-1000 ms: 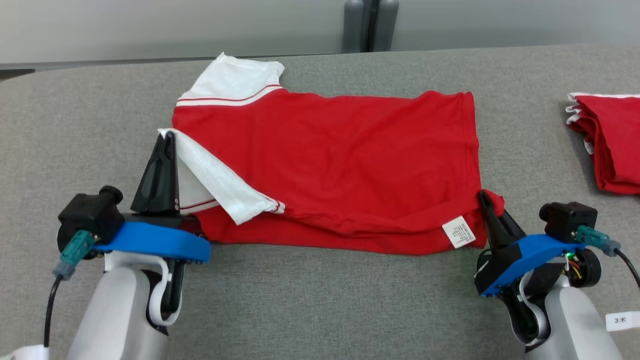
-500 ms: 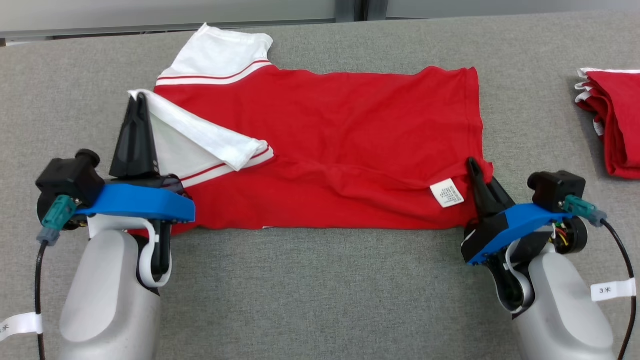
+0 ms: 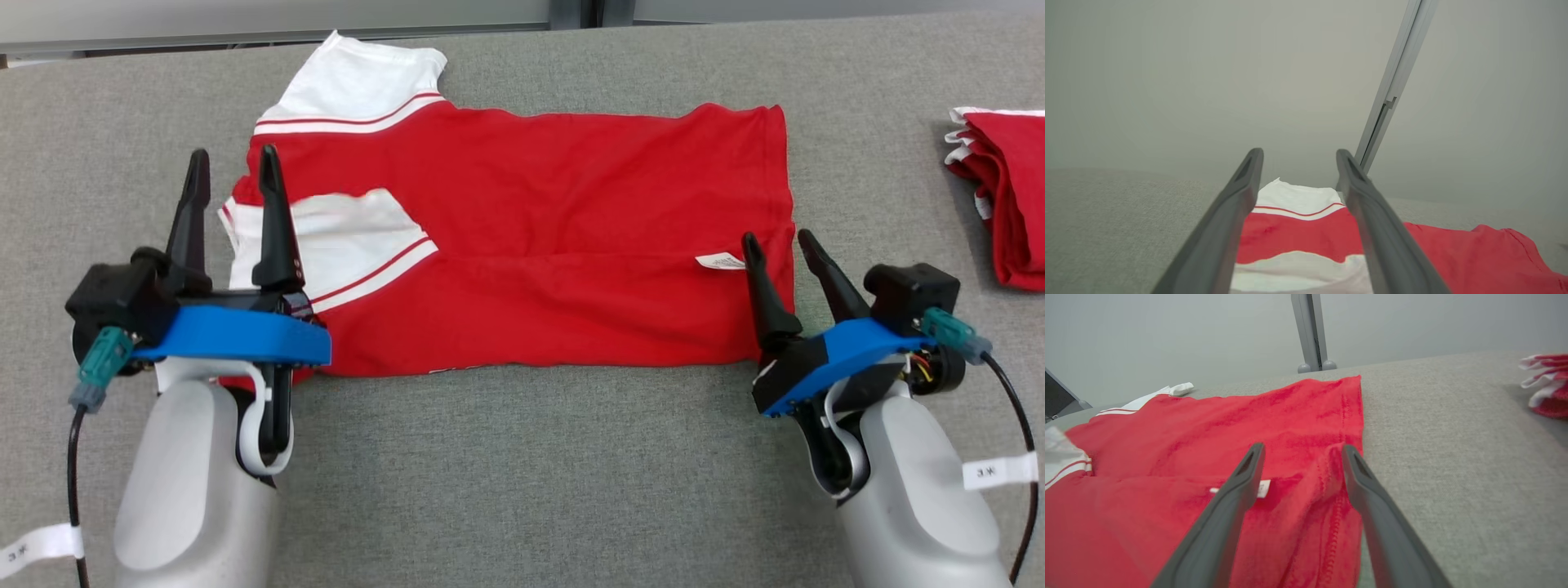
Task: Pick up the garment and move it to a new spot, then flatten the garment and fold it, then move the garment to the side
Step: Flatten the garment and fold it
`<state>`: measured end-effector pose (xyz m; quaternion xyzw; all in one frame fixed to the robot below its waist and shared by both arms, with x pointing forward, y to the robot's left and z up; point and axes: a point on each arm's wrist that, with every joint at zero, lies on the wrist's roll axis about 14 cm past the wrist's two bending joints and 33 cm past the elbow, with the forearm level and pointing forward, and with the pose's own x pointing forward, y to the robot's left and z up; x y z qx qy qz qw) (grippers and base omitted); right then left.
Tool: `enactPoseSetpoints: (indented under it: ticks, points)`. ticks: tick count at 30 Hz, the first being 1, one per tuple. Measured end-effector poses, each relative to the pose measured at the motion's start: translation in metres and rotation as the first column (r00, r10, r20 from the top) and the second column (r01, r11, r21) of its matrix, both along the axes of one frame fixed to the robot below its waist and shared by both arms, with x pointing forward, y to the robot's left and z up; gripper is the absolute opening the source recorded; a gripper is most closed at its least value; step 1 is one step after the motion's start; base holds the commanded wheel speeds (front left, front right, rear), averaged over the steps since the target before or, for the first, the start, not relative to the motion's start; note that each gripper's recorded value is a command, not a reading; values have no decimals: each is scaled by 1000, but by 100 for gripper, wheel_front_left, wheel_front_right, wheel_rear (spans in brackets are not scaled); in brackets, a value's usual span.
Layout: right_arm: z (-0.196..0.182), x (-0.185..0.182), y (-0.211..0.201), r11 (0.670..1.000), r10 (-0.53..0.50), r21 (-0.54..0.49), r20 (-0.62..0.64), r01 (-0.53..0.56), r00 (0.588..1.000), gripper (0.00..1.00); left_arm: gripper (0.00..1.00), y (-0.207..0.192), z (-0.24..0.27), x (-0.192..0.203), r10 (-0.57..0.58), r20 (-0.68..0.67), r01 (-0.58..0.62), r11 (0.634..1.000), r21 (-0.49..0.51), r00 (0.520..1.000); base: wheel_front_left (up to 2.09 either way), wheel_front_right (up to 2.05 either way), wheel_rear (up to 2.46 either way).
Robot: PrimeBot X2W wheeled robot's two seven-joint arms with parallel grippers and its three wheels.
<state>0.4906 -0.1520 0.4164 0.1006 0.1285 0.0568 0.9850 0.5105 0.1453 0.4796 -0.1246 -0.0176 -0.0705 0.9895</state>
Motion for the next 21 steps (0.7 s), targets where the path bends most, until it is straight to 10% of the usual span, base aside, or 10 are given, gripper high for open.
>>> enactPoseSetpoints:
  ticks: [21]
  points:
    - [19,-66,-31,995,-66,-67,22,68,998,100,100,52,-83,-105,96,-370,-121,992,-46,924,0,0,0]
